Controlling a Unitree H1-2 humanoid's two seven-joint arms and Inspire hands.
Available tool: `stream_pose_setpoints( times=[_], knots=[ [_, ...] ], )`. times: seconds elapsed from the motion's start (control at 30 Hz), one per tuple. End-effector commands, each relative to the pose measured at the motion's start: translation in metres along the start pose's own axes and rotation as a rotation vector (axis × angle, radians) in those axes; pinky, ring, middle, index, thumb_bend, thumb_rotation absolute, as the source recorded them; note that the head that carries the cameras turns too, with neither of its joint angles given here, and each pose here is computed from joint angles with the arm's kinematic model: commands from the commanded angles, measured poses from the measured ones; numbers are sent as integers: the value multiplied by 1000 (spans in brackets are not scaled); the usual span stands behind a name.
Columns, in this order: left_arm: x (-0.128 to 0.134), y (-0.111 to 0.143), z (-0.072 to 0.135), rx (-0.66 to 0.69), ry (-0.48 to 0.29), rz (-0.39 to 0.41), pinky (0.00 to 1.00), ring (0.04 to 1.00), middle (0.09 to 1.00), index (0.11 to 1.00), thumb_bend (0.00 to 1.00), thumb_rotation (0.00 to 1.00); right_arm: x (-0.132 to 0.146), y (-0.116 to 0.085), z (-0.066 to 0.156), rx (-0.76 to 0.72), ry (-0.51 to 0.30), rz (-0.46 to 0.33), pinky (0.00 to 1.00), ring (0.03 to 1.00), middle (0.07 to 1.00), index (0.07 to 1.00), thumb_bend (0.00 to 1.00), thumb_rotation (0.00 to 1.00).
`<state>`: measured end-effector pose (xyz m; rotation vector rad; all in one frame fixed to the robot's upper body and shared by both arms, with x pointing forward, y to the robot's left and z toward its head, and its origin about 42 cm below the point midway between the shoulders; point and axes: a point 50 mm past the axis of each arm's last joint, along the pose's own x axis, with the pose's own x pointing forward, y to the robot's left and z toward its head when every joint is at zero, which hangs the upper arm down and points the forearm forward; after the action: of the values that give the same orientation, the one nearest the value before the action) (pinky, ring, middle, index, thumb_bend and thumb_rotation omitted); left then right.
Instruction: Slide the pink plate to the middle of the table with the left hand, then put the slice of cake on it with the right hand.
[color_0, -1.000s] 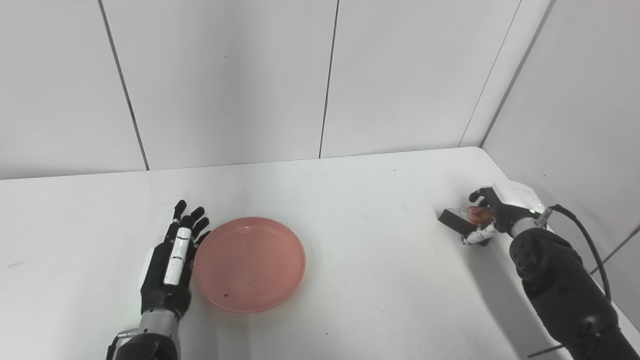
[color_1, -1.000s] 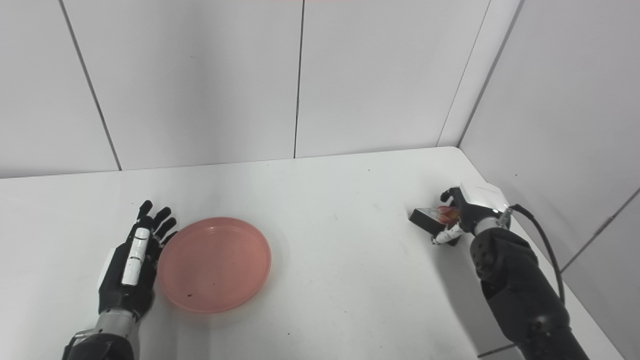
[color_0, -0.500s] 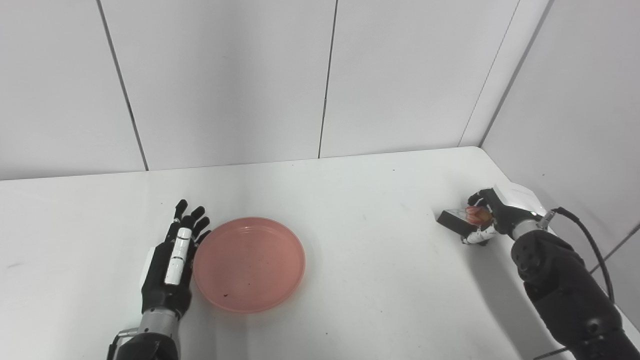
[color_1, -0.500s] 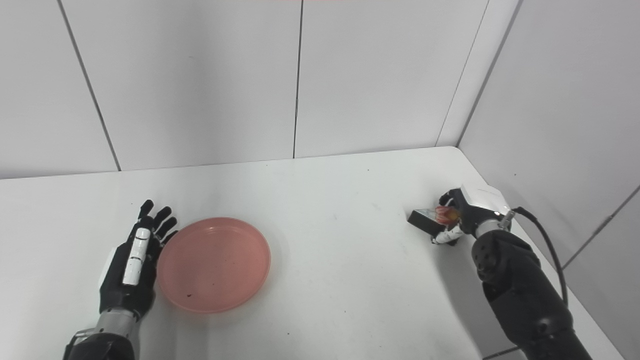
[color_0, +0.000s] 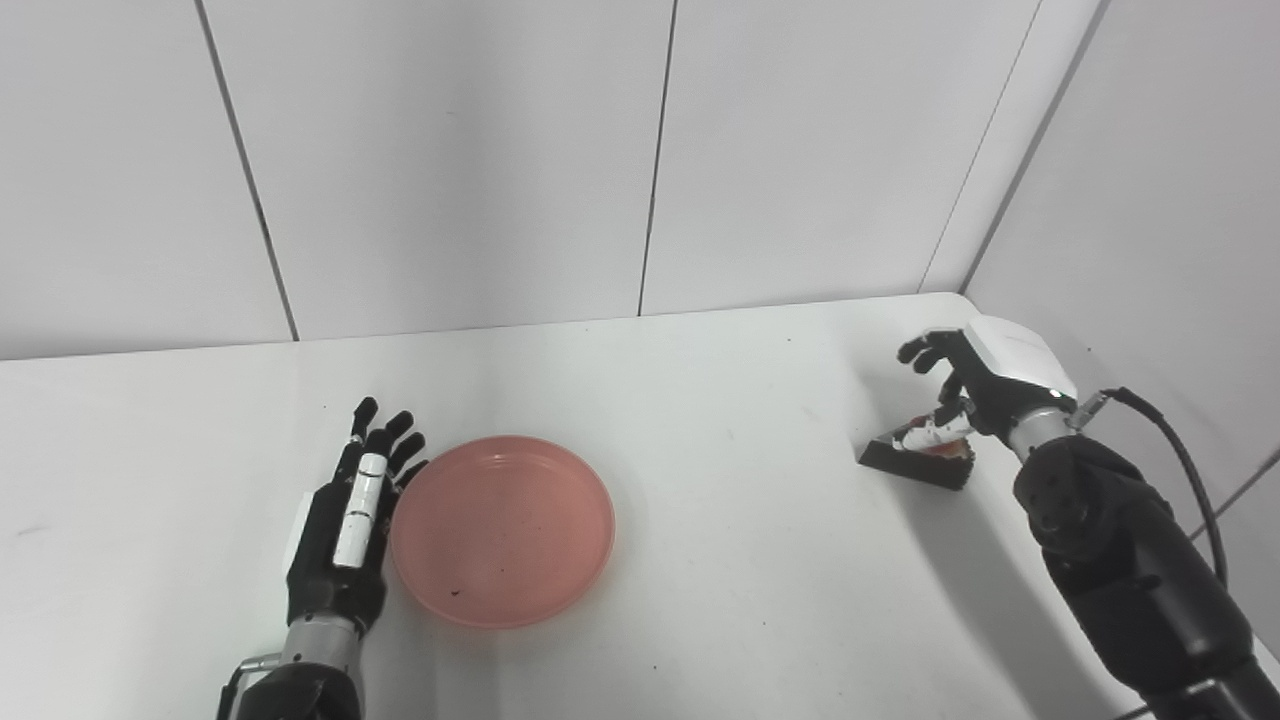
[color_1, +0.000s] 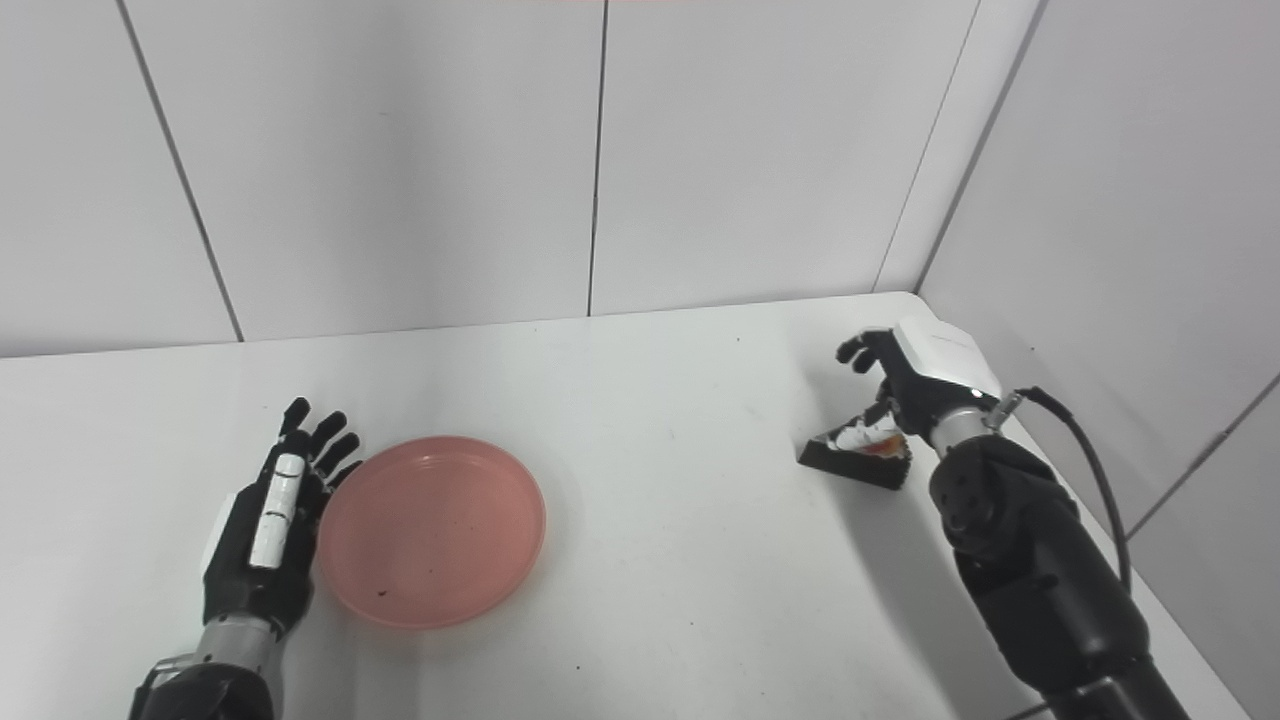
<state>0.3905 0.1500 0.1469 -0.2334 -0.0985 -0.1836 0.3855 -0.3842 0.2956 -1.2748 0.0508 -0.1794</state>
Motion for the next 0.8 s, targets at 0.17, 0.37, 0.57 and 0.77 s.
stream_pose_setpoints(
  times=[0.17,0.37,0.57,0.77],
  knots=[
    [2,-9,-10,8,36,7,844,899,917,1000,630,753,-19,-51,70,-34,-205,-139,369,456,721,691,524,0],
    [3,-13,-12,20,31,-6,851,899,919,1000,627,768,-16,-54,100,-35,-263,-128,451,563,697,688,733,0],
    [3,-13,-12,18,28,-12,850,896,920,1000,645,758,-13,-51,104,-37,-277,-120,464,575,683,688,798,0],
    [1,-11,-10,15,31,-11,852,895,917,1000,645,749,-13,-48,103,-56,-264,-114,455,588,698,688,792,0]
  ],
)
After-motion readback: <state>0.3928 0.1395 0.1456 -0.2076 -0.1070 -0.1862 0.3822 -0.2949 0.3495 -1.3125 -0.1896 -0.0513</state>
